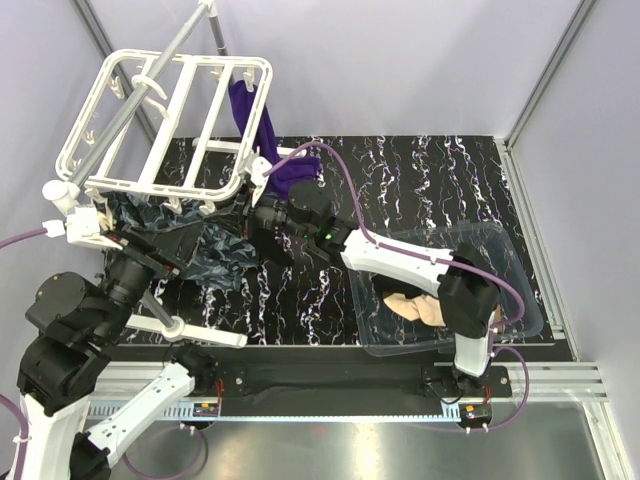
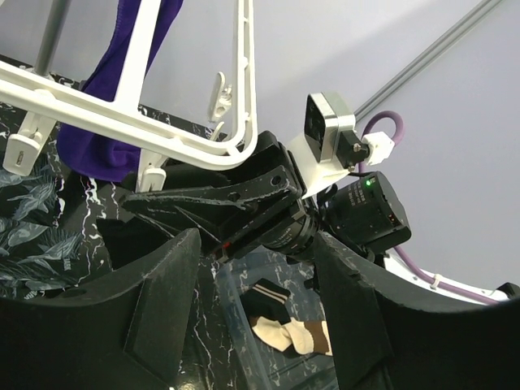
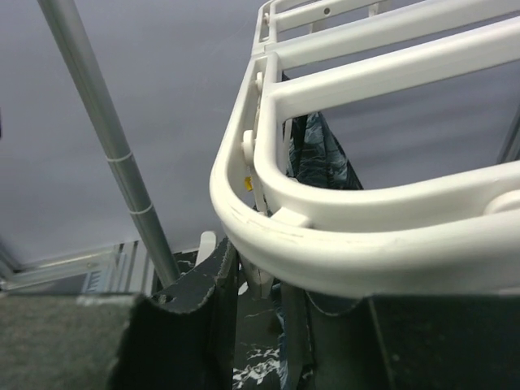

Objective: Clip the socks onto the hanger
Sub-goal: Open the clamp at the hanger.

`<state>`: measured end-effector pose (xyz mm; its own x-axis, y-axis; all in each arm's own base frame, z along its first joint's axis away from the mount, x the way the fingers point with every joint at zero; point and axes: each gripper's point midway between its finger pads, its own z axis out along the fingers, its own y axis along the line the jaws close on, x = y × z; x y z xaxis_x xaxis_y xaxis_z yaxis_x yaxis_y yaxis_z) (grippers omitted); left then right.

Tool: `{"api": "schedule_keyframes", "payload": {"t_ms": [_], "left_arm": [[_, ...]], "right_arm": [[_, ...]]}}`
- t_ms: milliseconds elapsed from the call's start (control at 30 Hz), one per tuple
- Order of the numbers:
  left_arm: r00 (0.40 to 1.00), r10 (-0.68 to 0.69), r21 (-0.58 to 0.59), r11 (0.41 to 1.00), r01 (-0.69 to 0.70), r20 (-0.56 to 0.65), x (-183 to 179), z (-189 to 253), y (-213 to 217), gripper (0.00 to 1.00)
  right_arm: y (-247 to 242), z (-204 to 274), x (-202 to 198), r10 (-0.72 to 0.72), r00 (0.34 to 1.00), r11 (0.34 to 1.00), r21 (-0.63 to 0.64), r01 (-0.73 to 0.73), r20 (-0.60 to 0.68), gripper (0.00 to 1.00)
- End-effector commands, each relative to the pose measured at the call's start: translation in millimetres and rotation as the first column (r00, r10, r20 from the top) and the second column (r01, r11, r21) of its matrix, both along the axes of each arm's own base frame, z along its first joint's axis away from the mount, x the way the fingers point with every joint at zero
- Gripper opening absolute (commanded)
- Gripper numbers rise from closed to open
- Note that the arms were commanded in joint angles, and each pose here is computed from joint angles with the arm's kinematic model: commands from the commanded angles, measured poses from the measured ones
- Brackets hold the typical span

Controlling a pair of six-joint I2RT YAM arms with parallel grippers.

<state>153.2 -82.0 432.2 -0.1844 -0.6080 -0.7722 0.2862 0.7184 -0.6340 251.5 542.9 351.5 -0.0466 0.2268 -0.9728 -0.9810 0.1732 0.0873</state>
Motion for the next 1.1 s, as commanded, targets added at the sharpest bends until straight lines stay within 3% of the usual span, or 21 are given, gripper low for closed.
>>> {"api": "schedule_keyframes", "payload": {"t_ms": [0,67,333,467,533,667,833,1067], "left_arm": [[0.999,-0.036,-0.014,0.999,0.037,0.034,2,11,-9,0.62],[0.998,-0.052,-0.021,0.998,0.052,0.033,4,10,-14,0.62],[0.989,-0.146,-0.06,0.987,0.147,0.022,19,10,-44,0.63],[0.981,-0.182,-0.099,0.977,0.188,0.07,27,16,-57,0.64],[0.965,-0.232,-0.082,0.967,0.242,0.119,29,17,-69,0.65],[0.969,-0.225,-0.055,0.971,0.231,0.101,43,4,-76,0.61],[0.957,-0.23,-0.133,0.958,0.256,0.178,46,11,-81,0.56],[0.977,-0.169,-0.18,0.965,0.191,0.131,62,7,-79,0.5]], "right_arm": [[-23,41,-17,0.051,0.998,0.998,0.024,-0.05,-0.043,0.08],[-33,44,-21,0.06,0.993,0.998,-0.007,-0.061,-0.101,0.0],[-73,55,-22,0.064,0.946,0.993,-0.075,-0.093,-0.318,0.0],[-86,50,-30,0.189,0.875,0.965,-0.081,-0.25,-0.446,0.0],[-91,52,-31,0.231,0.85,0.95,-0.078,-0.302,-0.473,0.0],[-99,52,-35,0.261,0.807,0.933,-0.077,-0.352,-0.53,0.0],[-104,56,-47,0.338,0.754,0.898,-0.047,-0.438,-0.564,0.0],[-104,58,-51,0.383,0.712,0.874,-0.019,-0.486,-0.589,0.0]]}}
